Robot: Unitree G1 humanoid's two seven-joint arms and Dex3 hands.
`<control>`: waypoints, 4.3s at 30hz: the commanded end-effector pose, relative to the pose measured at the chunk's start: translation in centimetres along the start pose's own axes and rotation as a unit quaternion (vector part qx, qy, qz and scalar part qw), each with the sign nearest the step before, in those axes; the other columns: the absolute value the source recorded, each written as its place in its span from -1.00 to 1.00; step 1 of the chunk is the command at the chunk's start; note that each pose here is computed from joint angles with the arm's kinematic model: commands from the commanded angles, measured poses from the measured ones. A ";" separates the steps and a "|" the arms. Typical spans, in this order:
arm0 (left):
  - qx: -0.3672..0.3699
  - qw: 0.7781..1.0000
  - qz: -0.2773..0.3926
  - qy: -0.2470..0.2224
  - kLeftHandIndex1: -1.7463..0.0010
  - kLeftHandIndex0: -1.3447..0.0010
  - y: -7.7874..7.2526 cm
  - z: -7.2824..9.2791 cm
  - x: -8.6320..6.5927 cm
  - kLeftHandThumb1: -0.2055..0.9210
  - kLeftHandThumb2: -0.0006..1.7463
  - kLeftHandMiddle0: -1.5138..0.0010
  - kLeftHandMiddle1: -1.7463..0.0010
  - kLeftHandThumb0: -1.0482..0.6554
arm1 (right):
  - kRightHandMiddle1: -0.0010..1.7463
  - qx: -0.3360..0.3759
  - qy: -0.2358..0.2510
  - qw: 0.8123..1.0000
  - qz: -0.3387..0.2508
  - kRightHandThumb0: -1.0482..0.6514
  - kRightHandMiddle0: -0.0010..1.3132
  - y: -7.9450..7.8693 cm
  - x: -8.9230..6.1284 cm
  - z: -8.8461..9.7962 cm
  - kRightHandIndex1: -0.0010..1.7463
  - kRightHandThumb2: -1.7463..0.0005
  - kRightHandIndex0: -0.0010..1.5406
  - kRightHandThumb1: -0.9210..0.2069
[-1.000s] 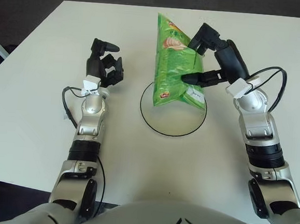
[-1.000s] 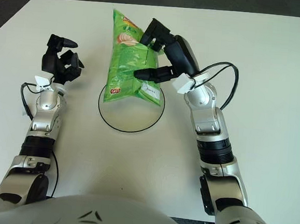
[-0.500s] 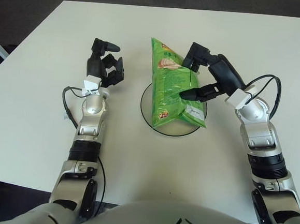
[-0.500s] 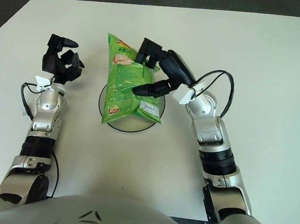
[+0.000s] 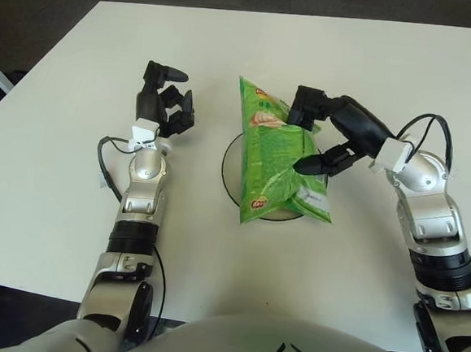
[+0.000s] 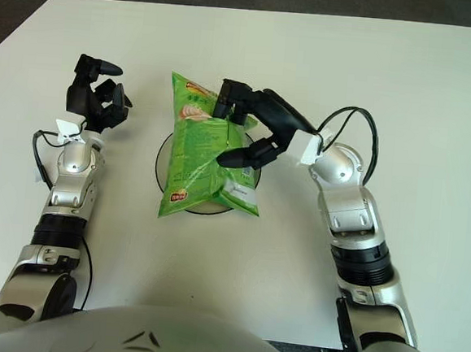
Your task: Put the snack into the plate.
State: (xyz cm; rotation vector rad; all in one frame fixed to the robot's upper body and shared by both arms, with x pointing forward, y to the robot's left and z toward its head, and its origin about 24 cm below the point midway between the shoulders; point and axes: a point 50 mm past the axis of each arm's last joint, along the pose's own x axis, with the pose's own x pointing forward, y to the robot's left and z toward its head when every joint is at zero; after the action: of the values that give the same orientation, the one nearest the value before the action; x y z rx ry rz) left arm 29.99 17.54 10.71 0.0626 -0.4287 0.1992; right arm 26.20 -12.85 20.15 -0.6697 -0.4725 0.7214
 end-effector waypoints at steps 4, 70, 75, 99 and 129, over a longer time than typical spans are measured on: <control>0.008 0.994 0.015 0.111 -1.00 0.50 0.6 -4.4 -4.3 0.62 -0.08 -0.11 -1.00 -0.21 | -0.17 0.004 0.009 0.999 0.039 -0.32 -0.44 -0.6 -0.3 1.0 -0.24 0.92 -0.46 -0.97; 0.010 0.993 0.015 0.114 -1.00 0.50 0.8 -4.5 -4.0 0.62 -0.08 -0.11 -1.00 -0.21 | -0.97 0.027 0.011 0.965 -0.262 -0.45 -0.37 -9.7 -4.9 -0.7 -0.98 0.99 -0.58 -0.99; 0.010 0.993 0.014 0.114 -1.00 0.50 0.9 -4.6 -4.0 0.62 -0.08 -0.11 -1.00 -0.21 | -0.97 0.055 0.010 0.946 -0.319 -0.35 -0.35 -9.4 -6.0 -1.7 -0.96 0.90 -0.49 -1.00; 0.011 0.993 0.011 0.121 -1.00 0.50 0.6 -4.8 -3.8 0.61 -0.07 -0.12 -1.00 -0.21 | 0.42 0.120 0.075 0.839 -0.525 -0.19 -0.28 -5.4 -12.9 -10.3 -0.38 0.65 0.19 -1.00; 0.016 0.991 0.003 0.130 -1.00 0.50 0.8 -4.7 -3.4 0.61 -0.07 -0.11 -1.00 -0.21 | 0.52 0.247 0.146 0.835 -0.470 0.23 -0.33 3.6 -11.9 -13.1 0.36 0.83 -0.08 -1.00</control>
State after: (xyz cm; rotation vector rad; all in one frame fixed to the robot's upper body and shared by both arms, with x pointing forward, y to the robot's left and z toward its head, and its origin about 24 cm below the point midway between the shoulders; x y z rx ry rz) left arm 30.53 18.03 10.01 0.0795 -0.3612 0.2057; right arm 26.62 -25.87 12.75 -0.1409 -0.4765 -0.1528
